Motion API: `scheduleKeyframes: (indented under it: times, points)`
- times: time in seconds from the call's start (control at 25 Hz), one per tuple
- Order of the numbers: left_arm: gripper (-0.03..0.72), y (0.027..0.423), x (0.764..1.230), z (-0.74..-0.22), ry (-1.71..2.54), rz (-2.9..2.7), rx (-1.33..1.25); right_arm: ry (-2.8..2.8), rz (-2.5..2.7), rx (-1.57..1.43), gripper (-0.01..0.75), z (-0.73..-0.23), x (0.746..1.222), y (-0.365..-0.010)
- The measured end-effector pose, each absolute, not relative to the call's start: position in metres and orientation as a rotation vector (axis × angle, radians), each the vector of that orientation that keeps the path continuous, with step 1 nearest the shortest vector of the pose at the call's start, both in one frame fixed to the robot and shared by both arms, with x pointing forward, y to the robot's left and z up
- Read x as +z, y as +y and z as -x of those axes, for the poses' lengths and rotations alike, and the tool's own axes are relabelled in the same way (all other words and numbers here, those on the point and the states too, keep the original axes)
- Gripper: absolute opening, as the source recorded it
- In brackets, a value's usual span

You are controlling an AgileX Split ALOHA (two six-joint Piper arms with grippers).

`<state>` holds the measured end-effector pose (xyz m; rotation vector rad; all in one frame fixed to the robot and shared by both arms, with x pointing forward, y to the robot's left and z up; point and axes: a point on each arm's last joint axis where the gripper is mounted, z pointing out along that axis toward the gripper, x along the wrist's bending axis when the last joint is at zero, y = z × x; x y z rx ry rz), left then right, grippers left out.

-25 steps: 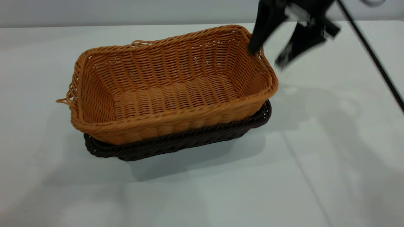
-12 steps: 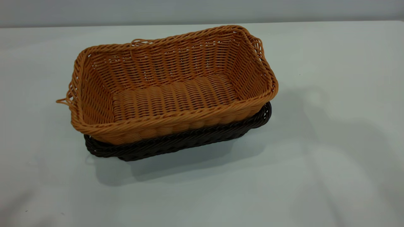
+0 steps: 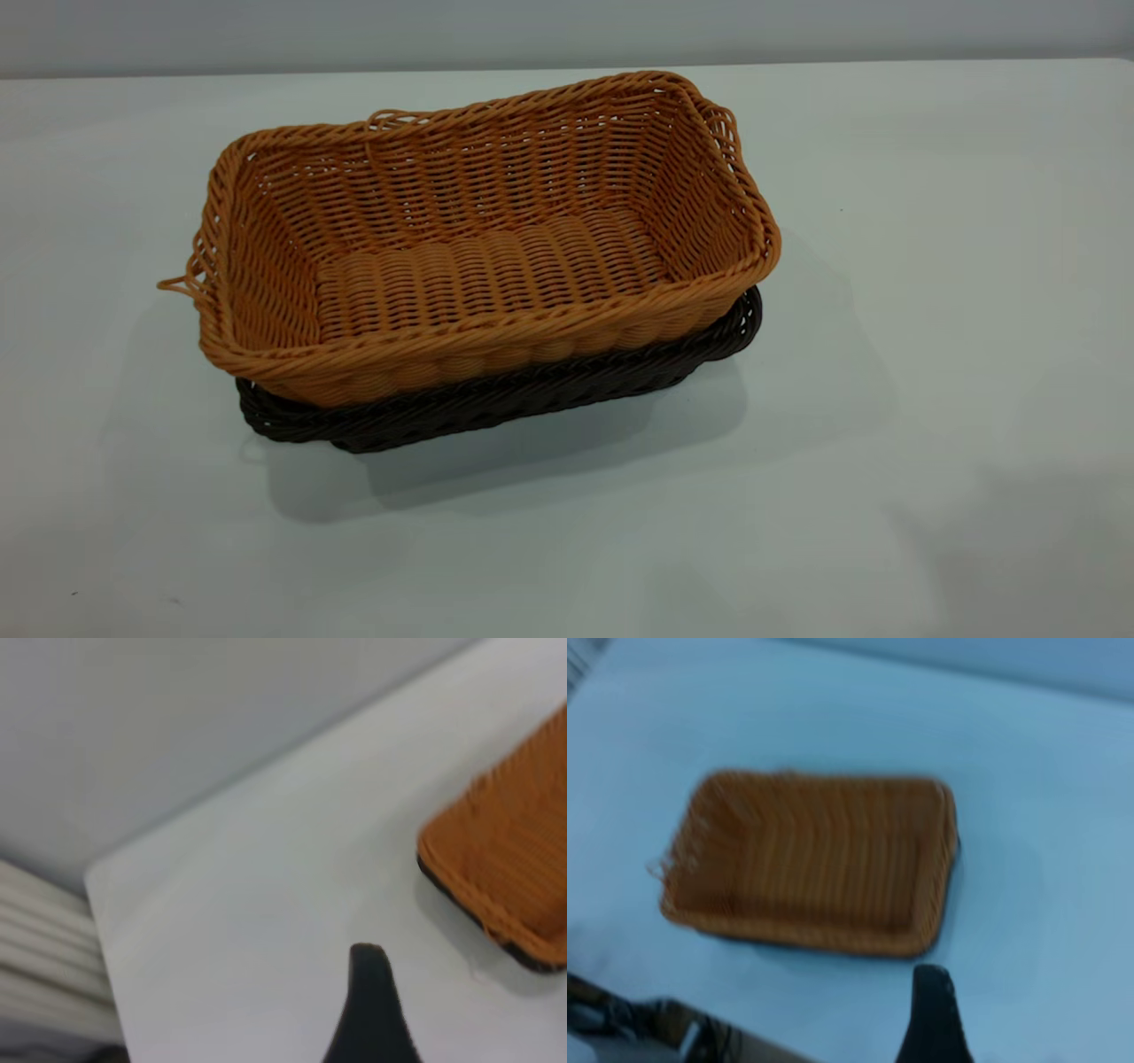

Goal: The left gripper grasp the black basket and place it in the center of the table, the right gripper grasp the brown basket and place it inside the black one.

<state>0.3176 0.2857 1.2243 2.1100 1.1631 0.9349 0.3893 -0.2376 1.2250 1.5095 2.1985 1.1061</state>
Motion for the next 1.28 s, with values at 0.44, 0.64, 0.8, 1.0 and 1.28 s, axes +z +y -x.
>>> scheduleKeyframes:
  times: [0.44,0.64,0.8,1.0,1.28]
  points:
    - [0.491,0.277,1.098,-0.326,1.471,-2.376,0.597,2.338,-1.765,0.557,0.468,-0.336,1.076,-0.266]
    - [0.491,0.273,1.043,-0.316,1.553,-2.507,0.354,2.337,-1.810,0.421,0.468,-0.312,1.028,-0.277]
    - [0.491,0.270,1.021,-0.310,1.585,-2.534,0.233,2.236,-1.755,0.546,0.468,-0.309,1.028,-0.279]
    - [0.491,0.263,1.019,-0.313,1.581,-2.424,0.211,2.194,-1.730,0.600,0.468,-0.308,1.028,-0.280]
    - [0.491,0.260,1.012,-0.308,1.617,-2.404,0.116,2.209,-1.741,0.576,0.468,-0.304,1.022,-0.280]
